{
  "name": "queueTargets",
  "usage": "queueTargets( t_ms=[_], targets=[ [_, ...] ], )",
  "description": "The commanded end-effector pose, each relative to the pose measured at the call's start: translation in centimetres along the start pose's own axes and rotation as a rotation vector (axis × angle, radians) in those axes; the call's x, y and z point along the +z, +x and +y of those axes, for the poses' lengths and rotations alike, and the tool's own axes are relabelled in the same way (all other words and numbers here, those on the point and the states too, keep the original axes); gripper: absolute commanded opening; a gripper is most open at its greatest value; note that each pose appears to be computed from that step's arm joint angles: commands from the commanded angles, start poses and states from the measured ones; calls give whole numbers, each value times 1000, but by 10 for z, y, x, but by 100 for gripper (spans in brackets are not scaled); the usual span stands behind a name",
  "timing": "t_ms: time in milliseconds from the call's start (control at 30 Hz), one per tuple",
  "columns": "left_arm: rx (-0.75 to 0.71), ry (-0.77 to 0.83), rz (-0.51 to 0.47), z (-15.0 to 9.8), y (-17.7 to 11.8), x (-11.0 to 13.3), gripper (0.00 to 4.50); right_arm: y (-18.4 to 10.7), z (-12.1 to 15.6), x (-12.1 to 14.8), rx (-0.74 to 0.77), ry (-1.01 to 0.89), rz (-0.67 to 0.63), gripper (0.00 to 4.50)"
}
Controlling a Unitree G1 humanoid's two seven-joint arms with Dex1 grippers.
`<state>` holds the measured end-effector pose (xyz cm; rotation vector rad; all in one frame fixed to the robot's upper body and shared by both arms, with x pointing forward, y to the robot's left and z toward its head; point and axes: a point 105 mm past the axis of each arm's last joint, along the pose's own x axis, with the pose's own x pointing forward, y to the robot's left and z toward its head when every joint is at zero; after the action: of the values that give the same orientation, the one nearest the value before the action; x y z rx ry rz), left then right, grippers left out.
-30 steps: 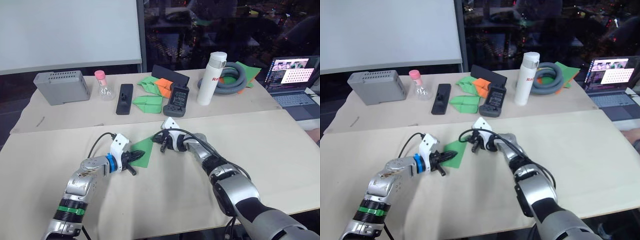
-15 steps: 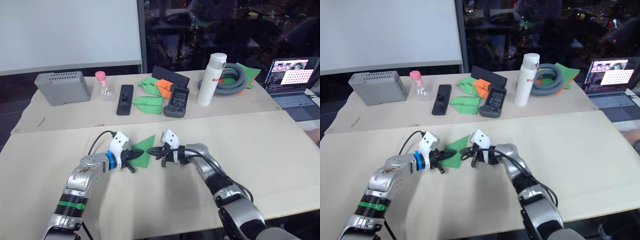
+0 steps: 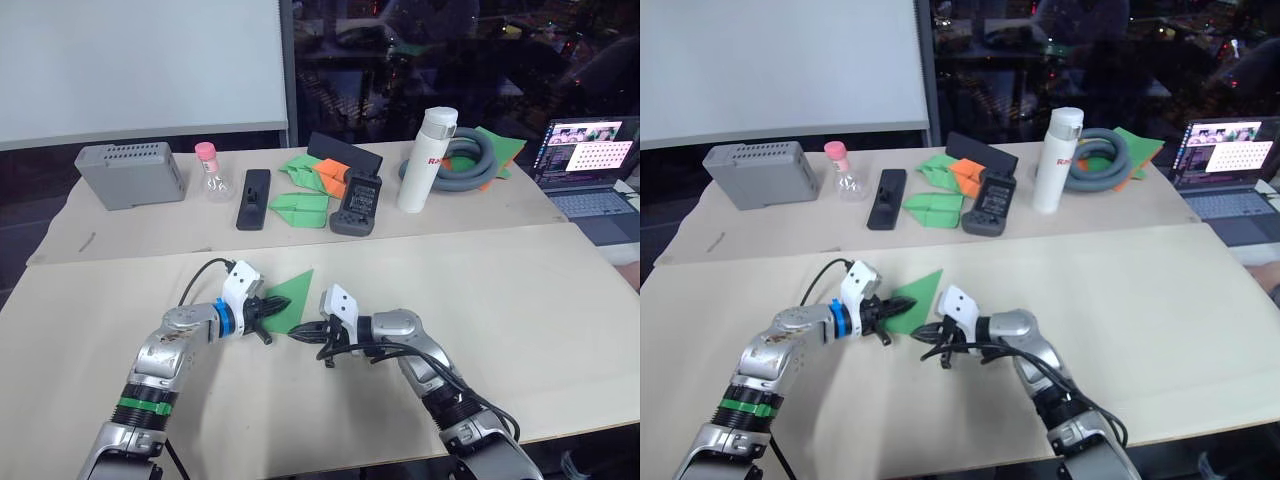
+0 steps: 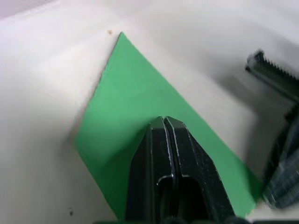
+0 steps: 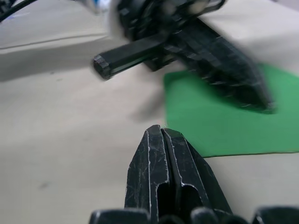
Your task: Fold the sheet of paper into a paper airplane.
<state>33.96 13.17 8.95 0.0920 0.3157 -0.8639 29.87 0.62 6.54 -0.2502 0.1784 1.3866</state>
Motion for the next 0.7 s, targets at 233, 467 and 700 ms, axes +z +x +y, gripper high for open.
queueTargets(
  t_ms=[233,467,700],
  targets=[
    [-2,27,-12,1,-2,7,0,-8,-8,23,-81,18,-69,4],
    [7,33,-15,5,-2,9,0,-24,-15,66,-90,-61,-99,4],
    [8,38,-20,7,1,12,0,1,-52,18,-233,-170,150,4]
  ],
)
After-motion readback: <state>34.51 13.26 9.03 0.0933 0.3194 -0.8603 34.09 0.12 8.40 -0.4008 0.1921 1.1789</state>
